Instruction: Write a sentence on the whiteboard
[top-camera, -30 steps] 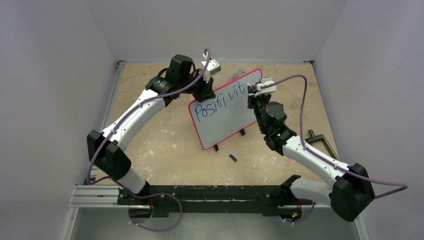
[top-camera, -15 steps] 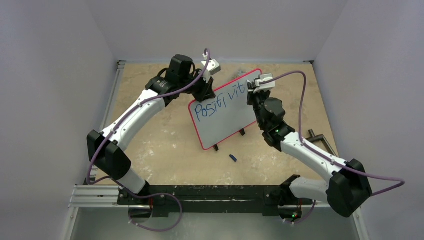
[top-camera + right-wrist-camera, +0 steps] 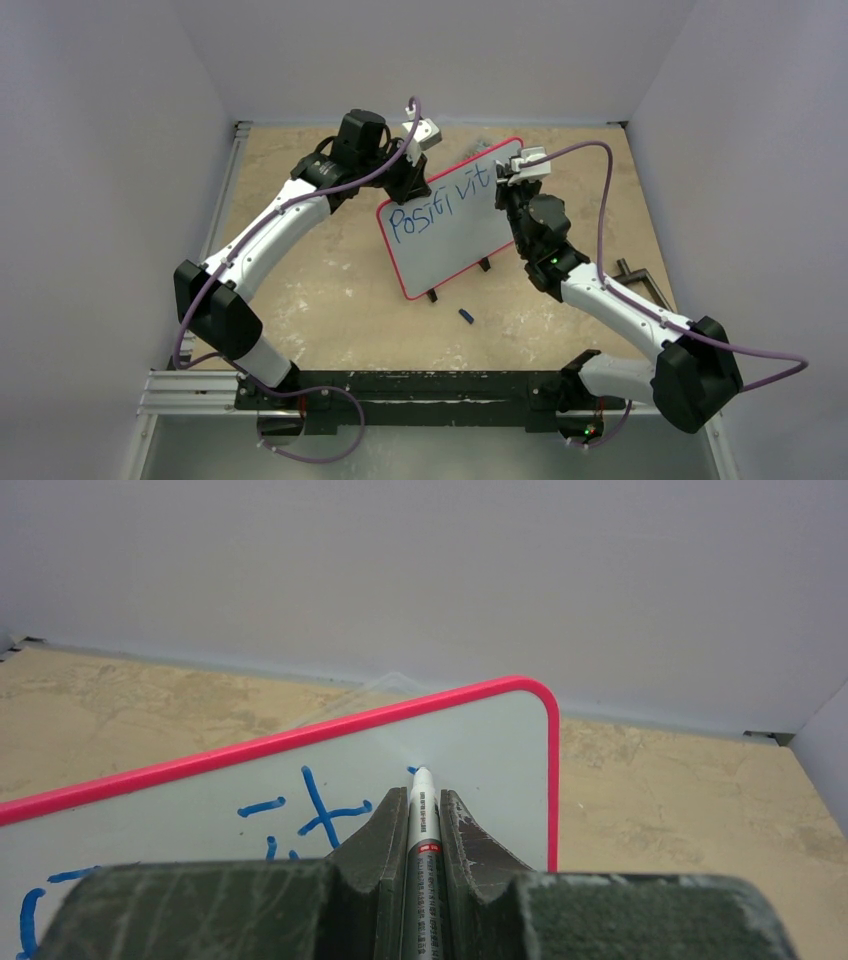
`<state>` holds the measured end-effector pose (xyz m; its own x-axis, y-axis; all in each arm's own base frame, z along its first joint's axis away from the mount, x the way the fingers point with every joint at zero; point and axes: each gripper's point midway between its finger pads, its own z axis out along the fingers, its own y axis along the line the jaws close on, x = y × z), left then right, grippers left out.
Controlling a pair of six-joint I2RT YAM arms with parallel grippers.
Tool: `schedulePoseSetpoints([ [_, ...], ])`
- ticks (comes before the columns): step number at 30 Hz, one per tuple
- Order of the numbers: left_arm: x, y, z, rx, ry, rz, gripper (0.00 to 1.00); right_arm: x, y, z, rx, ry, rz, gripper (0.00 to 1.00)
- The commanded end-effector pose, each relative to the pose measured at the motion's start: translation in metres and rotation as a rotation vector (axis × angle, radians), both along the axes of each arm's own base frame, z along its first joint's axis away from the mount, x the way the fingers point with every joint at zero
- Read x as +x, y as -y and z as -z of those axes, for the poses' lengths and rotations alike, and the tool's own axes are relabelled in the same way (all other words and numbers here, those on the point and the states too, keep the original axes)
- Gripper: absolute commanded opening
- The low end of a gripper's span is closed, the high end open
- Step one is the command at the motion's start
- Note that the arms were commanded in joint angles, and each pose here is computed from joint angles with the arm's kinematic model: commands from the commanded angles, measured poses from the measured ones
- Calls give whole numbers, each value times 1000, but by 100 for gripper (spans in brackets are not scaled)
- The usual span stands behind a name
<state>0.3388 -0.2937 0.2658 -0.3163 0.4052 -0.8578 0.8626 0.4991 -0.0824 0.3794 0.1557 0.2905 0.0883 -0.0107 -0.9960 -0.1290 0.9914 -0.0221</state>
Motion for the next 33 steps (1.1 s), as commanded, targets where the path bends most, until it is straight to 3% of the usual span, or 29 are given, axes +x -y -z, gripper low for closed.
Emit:
schedulePoseSetpoints([
  [1,-19,-18,48,170,-70,50,0,-1,-2,-12,37,44,-16,0],
  [17,-20,-17,48,167,-71,53,0,-8,6,8,33,11,2,0],
  [33,-20,-17,48,167,-72,54,0,3,19,-9,32,42,39,0],
])
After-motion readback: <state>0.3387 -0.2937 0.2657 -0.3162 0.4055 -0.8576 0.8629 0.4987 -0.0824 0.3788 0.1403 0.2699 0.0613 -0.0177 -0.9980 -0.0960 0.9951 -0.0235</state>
